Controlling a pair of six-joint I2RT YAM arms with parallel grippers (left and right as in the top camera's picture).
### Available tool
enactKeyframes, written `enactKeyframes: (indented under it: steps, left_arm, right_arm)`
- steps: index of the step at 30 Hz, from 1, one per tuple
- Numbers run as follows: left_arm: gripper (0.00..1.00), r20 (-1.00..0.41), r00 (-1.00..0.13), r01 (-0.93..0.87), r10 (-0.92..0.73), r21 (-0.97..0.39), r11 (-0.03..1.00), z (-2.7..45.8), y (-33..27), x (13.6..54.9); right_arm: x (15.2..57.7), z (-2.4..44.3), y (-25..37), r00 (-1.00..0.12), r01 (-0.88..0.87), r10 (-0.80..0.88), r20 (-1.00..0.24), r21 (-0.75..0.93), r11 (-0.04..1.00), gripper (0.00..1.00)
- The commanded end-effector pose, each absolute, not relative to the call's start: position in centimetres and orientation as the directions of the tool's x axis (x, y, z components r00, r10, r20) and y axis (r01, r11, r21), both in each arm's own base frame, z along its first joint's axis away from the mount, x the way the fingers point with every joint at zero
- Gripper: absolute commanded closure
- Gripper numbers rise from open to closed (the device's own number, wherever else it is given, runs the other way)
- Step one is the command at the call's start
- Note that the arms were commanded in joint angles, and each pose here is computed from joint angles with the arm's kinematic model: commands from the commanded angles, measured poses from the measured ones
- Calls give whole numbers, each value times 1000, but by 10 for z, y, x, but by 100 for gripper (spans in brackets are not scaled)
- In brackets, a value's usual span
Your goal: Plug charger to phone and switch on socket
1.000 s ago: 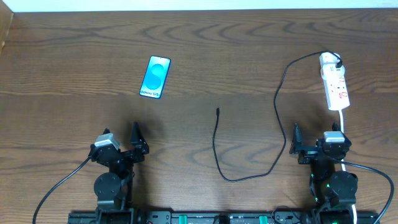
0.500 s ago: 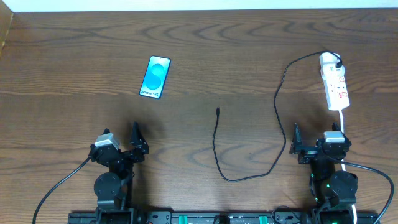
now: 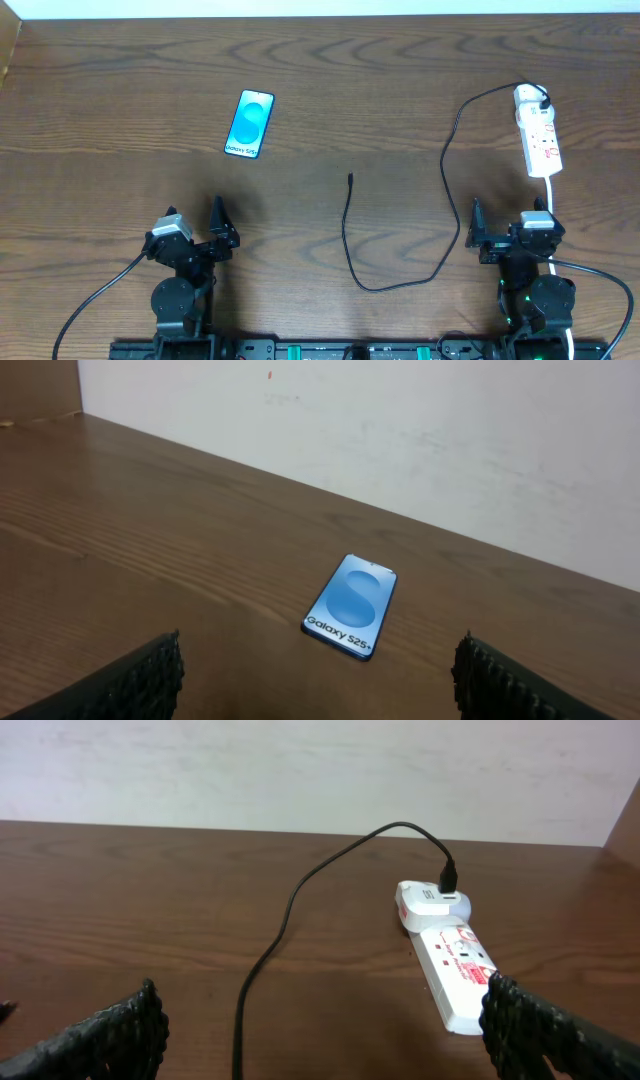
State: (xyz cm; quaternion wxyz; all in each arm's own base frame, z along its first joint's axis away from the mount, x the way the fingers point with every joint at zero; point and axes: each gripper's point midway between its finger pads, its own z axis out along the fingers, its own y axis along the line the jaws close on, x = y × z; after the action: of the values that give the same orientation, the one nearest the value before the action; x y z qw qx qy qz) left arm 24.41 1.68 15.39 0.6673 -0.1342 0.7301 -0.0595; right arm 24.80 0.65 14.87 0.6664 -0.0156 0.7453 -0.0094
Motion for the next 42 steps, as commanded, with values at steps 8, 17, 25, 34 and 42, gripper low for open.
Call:
enactKeyframes:
  steps: [8, 17, 25, 34, 42]
  left_arm:
    - [14, -963, -93, -136, -255, -241, 961, 152, 20, 242]
    - [14, -971, -48, -120, -236, -229, 966, 183, 19, 239]
    - [14, -981, -61, -118, -183, -175, 977, 216, 19, 243]
    - [14, -968, -203, -134, -147, -122, 983, 239, 20, 265]
    - [14, -913, -380, -155, -151, -98, 983, 251, 20, 298]
  right_arm:
    - [248, 147, 8, -118, -17, -47, -992, -46, 999, 1]
    - [248, 147, 8, -118, -17, -47, -992, -46, 999, 1]
    - [248, 147, 8, -118, -17, -47, -992, -46, 999, 1]
    - [248, 147, 8, -118, -17, -47, -992, -46, 999, 1]
    - [248, 147, 8, -118, -17, -47, -992, -46, 999, 1]
